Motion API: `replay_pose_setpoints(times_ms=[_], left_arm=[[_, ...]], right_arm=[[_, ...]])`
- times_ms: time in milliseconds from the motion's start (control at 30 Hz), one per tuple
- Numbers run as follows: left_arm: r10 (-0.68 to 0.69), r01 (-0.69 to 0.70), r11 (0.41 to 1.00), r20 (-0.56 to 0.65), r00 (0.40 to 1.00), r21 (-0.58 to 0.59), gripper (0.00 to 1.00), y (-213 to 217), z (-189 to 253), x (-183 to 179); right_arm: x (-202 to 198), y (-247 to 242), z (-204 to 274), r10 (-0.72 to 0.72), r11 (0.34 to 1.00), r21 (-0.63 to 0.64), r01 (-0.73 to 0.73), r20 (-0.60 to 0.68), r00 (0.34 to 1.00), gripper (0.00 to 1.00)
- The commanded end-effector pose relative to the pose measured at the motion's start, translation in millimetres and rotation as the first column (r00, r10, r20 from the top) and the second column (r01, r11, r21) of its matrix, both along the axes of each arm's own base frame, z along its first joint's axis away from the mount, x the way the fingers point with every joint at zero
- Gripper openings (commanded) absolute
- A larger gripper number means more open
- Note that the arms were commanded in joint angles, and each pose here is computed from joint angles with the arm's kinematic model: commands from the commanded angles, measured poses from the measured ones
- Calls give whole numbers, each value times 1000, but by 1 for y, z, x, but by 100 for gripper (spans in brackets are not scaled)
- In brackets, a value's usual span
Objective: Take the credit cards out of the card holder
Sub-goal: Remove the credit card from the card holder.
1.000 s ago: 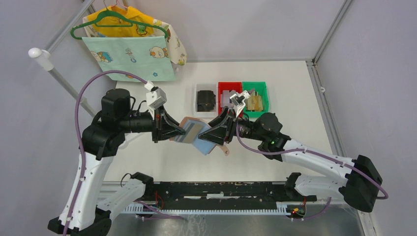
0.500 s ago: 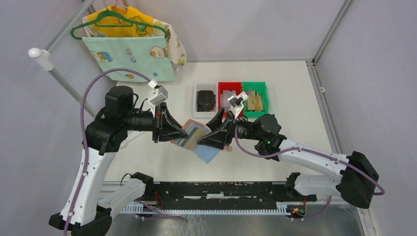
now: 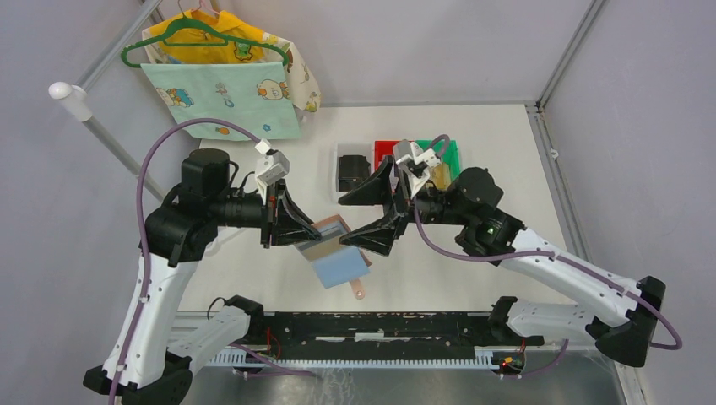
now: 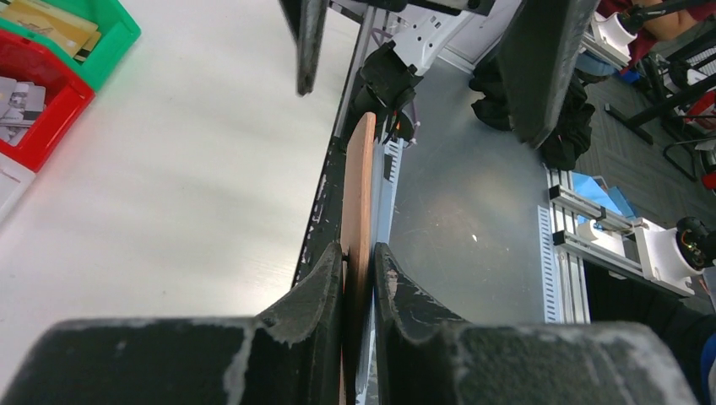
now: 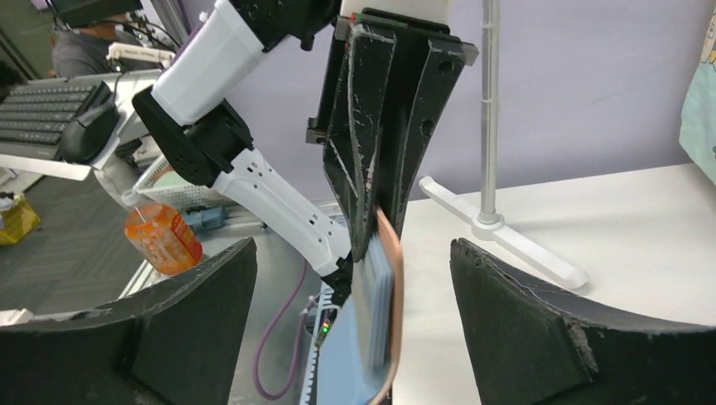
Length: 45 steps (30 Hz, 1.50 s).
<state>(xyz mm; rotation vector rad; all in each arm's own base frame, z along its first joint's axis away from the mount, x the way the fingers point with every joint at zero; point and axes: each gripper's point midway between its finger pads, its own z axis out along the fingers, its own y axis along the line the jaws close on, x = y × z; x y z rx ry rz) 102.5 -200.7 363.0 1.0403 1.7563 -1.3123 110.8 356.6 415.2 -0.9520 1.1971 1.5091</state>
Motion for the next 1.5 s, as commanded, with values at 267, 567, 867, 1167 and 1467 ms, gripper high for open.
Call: replay_pose_setpoints(times_ms=[267, 567, 867, 1167, 1467], left_arm=[[-57, 61, 997, 88, 995, -52, 2, -1, 25, -13], [-43, 49, 996, 84, 996, -73, 2, -3, 33, -8], [-16, 22, 998, 93, 996, -62, 7, -2, 25, -4], [-70, 68, 993, -24, 997, -95, 45, -7, 26, -10], [-97, 83, 987, -98, 990, -140, 47, -12, 36, -11]], right_arm=[[-5, 7, -38, 57, 996, -65, -57, 1, 998, 85], [-12, 9, -51, 111, 994, 15, -110, -131, 985, 61], [-5, -6, -32, 71, 978, 210, -20, -239, 968, 0], [-10, -11, -34, 25, 992, 128, -15, -71, 997, 0], [-13, -12, -29, 26, 993, 114, -24, -17, 1000, 0]])
